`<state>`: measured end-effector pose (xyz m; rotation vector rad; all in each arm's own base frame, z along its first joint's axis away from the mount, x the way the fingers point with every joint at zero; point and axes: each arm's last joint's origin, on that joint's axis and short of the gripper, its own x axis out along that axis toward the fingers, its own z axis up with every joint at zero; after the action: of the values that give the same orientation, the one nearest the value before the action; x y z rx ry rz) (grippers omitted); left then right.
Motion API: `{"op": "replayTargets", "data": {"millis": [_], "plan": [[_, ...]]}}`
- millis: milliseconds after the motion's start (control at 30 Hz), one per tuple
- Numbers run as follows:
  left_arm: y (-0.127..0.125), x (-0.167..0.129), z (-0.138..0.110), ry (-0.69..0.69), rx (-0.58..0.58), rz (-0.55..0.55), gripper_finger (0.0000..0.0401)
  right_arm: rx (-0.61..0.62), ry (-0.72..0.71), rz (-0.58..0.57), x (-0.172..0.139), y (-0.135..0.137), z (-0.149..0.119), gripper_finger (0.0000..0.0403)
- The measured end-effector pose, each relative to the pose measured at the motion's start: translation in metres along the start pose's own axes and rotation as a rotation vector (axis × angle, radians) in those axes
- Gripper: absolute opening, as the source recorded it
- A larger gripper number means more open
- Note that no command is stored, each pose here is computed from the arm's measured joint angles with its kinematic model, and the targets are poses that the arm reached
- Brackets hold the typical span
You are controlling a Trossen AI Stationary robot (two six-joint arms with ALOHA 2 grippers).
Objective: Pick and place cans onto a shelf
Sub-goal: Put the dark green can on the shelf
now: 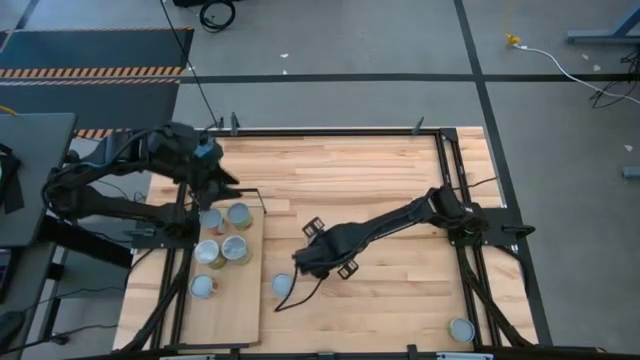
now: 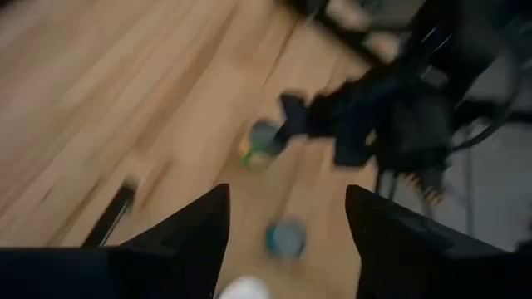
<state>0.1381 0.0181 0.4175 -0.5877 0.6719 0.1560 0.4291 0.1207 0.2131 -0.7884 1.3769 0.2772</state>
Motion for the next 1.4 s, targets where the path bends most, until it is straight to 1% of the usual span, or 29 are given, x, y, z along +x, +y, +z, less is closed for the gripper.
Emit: {"op": "replayTargets", "data": {"millis": [100,200,333,467,633,700,767,833,867,967,1000,1167,1267,1400], "plan": [[-0.001,0.0,-0.007,0.041,0.016,0.041,0.0233,-0.006,-0.004,0.056,0.013,0.003,0.007,0.0015],[-0.006,0.001,-0.007,0.032,0.067,0.01,0.0225,-0.018,0.028,0.065,0.024,0.006,0.009,0.0018],[-0.01,0.001,-0.008,0.026,0.155,-0.005,0.0217,-0.033,0.016,0.068,0.026,0.005,0.01,0.0031],[-0.009,0.001,-0.007,-0.002,0.227,0.041,0.0218,-0.015,-0.021,0.104,0.02,0.004,0.01,0.0063],[-0.008,0.001,-0.003,-0.062,0.352,0.131,0.0227,0.129,-0.069,0.115,-0.005,-0.001,0.004,0.0117],[-0.008,0.001,-0.002,-0.076,0.385,0.139,0.0228,0.197,-0.083,0.111,-0.017,-0.003,-0.001,0.0136],[-0.009,0.001,0.0,-0.09,0.41,0.136,0.0227,0.292,-0.103,0.107,-0.031,-0.006,-0.005,0.0149],[-0.01,0.0,0.001,-0.105,0.441,0.131,0.0224,0.393,-0.121,0.105,-0.04,-0.011,-0.01,0.0153],[-0.01,0.0,0.001,-0.109,0.463,0.13,0.0222,0.424,-0.132,0.102,-0.043,-0.014,-0.012,0.0153],[-0.011,0.0,0.003,-0.117,0.539,0.131,0.0218,0.477,-0.142,0.073,-0.046,-0.02,-0.019,0.0146],[-0.011,0.001,0.003,-0.119,0.548,0.131,0.0218,0.5,-0.14,0.061,-0.047,-0.022,-0.022,0.0143],[-0.012,0.005,0.004,-0.102,0.497,0.11,0.0218,0.648,-0.139,0.016,-0.059,-0.024,-0.04,0.0139],[-0.014,0.008,0.003,-0.094,0.503,0.092,0.0219,0.713,-0.167,-0.011,-0.068,-0.022,-0.052,0.0142],[-0.018,0.009,0.008,-0.146,0.519,0.073,0.0223,0.806,-0.214,-0.045,-0.079,-0.016,-0.074,0.0144]]}}
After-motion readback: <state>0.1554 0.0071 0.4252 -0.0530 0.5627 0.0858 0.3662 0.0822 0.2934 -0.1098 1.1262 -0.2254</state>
